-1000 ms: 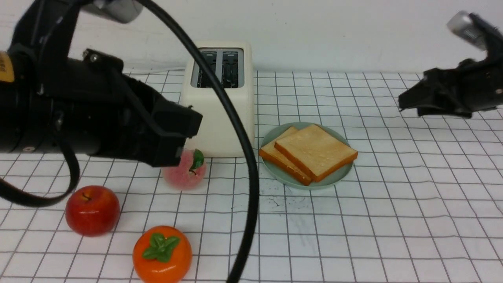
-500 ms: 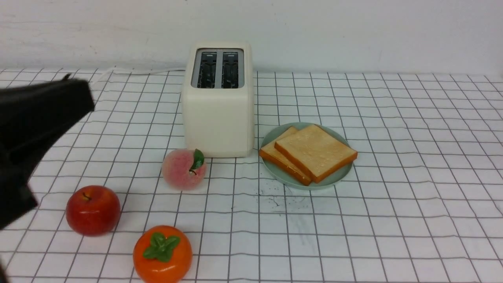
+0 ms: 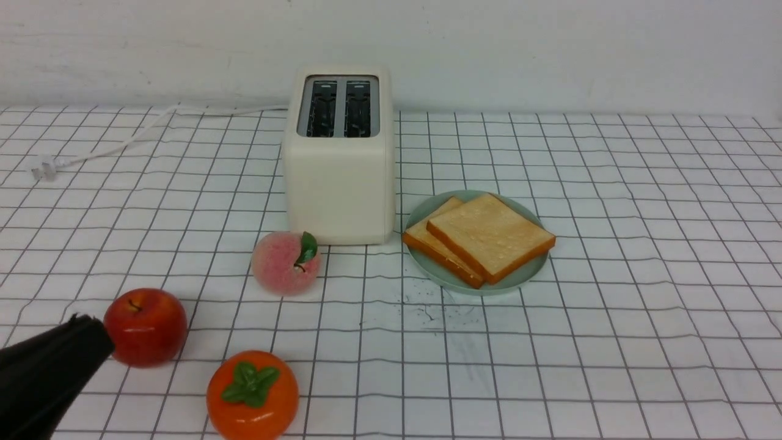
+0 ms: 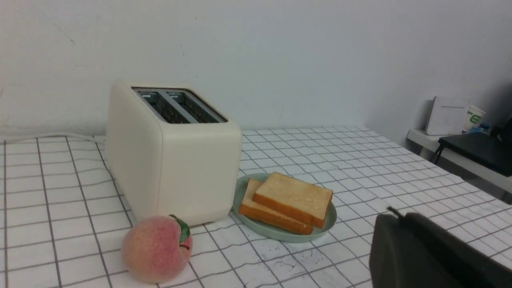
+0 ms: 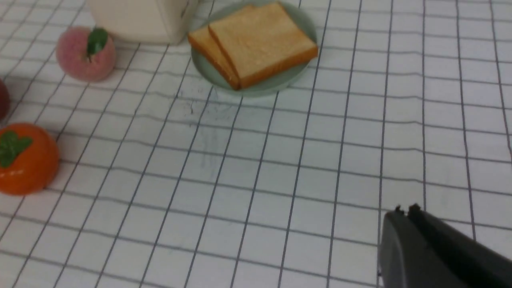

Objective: Take toasted bread from bread machine on white checkered table place on plate.

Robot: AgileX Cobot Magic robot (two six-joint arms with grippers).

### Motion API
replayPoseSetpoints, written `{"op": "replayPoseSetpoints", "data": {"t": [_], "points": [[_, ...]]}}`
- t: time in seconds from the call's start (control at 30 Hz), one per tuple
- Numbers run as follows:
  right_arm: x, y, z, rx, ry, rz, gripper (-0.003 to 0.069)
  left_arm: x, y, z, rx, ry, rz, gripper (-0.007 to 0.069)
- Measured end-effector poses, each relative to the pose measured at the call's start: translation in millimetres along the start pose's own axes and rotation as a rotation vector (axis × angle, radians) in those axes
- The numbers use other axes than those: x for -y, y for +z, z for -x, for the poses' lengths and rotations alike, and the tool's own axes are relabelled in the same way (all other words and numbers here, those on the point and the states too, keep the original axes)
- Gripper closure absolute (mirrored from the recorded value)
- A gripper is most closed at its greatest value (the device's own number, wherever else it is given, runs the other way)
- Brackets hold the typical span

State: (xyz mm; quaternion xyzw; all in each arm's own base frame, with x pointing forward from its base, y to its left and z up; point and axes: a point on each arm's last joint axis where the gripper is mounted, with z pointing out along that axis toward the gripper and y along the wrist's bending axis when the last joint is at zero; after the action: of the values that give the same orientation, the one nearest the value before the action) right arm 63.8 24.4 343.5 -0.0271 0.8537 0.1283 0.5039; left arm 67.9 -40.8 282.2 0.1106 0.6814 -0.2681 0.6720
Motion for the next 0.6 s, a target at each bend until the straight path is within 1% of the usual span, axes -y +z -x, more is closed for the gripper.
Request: {"op": "replayPoseSetpoints", "data": {"t": [0.17, 0.23, 0.27, 0.6], "points": [[14.7, 23.2, -22.2, 0.13, 0.082, -0.048, 0.0658, -0.3, 0.0, -7.5, -0.052, 0.0, -0.003, 0.0638], [18.6, 29.3, -28.1, 0.135, 0.098, -0.062, 0.0659, -0.2, -0.1, -8.4, -0.063, 0.0, -0.004, 0.0638], [24.2, 36.9, -35.6, 0.149, 0.112, -0.087, 0.0657, -0.1, -0.2, -9.5, -0.075, 0.0, -0.006, 0.0638], [35.1, 60.3, -77.1, 0.033, 0.164, -0.11, 0.0652, 0.0, -0.2, -10.3, -0.084, 0.0, -0.007, 0.0638]]}}
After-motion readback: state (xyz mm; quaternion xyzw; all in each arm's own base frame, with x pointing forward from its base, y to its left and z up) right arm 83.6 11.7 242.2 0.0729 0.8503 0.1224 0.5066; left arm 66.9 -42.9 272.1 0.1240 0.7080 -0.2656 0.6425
